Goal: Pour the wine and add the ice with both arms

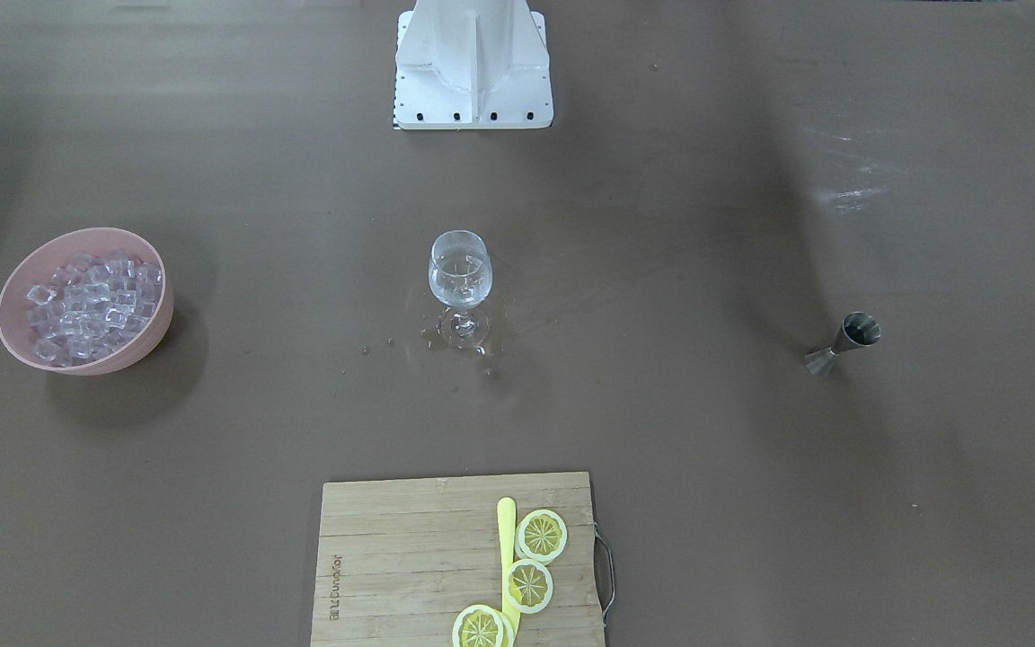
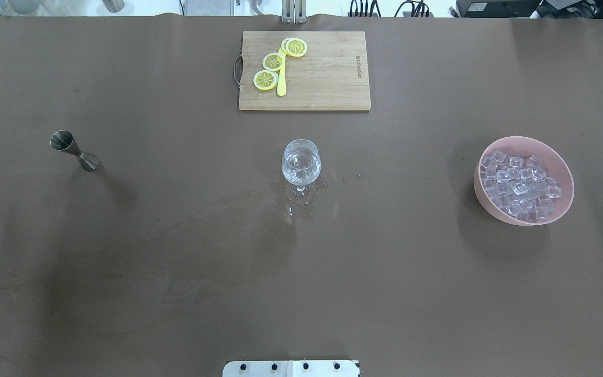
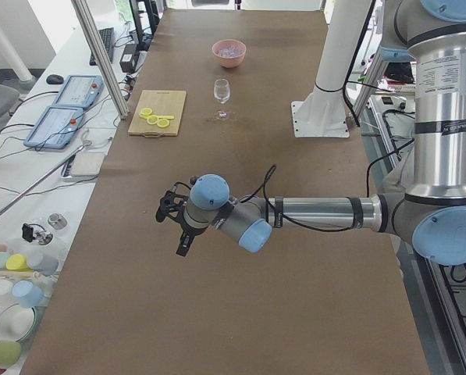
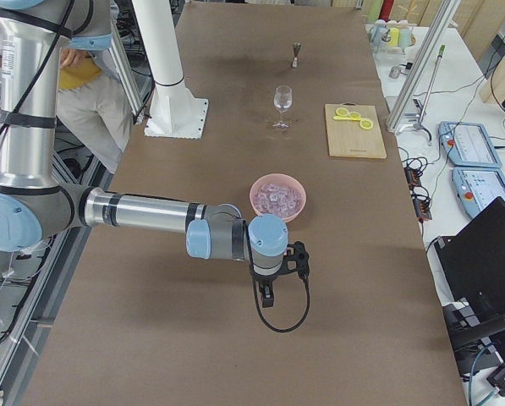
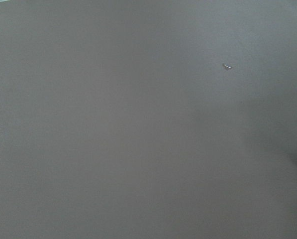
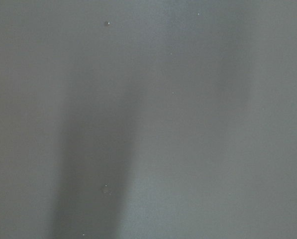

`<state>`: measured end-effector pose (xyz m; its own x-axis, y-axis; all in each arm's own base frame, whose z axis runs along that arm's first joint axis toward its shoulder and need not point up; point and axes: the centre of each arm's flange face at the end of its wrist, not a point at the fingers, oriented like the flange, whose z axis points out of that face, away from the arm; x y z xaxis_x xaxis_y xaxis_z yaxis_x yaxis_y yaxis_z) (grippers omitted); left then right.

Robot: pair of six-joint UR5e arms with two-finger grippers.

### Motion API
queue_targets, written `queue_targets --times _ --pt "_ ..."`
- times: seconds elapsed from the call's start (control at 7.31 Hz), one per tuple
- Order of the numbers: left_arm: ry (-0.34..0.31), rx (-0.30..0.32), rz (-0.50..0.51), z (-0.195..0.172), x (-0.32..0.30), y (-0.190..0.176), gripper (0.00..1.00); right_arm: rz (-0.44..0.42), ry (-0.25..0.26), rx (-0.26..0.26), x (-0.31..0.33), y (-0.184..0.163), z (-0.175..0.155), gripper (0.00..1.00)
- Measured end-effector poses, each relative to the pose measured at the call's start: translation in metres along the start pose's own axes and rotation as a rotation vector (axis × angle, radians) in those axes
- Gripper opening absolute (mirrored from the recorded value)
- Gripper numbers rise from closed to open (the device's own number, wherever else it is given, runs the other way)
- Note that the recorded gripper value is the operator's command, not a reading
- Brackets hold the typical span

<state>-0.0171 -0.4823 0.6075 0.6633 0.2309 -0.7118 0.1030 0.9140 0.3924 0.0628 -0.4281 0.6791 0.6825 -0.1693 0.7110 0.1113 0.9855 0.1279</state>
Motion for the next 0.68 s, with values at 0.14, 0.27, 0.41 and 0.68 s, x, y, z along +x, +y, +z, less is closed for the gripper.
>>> queue_targets --times 0.14,0.27,0.41,0.68 --pt "0.000 0.000 0.000 0.0001 -0.0002 0.0004 0.98 -0.001 -0.001 -0.001 -0.0005 -0.0006 0.0005 1.00" --pt "0.000 -0.002 -0.001 0.0004 -0.0005 0.0014 0.98 -0.003 -0.001 -0.001 -0.0016 -0.0014 0.0007 1.00" --pt "0.000 -0.003 -0.002 0.0007 -0.0007 0.0022 0.98 -0.006 -0.001 0.000 -0.0026 -0.0020 0.0002 1.00" --pt "0.000 -0.006 -0.003 0.0017 0.0000 0.0023 0.98 -0.009 -0.001 0.002 -0.0037 -0.0026 -0.0005 1.00"
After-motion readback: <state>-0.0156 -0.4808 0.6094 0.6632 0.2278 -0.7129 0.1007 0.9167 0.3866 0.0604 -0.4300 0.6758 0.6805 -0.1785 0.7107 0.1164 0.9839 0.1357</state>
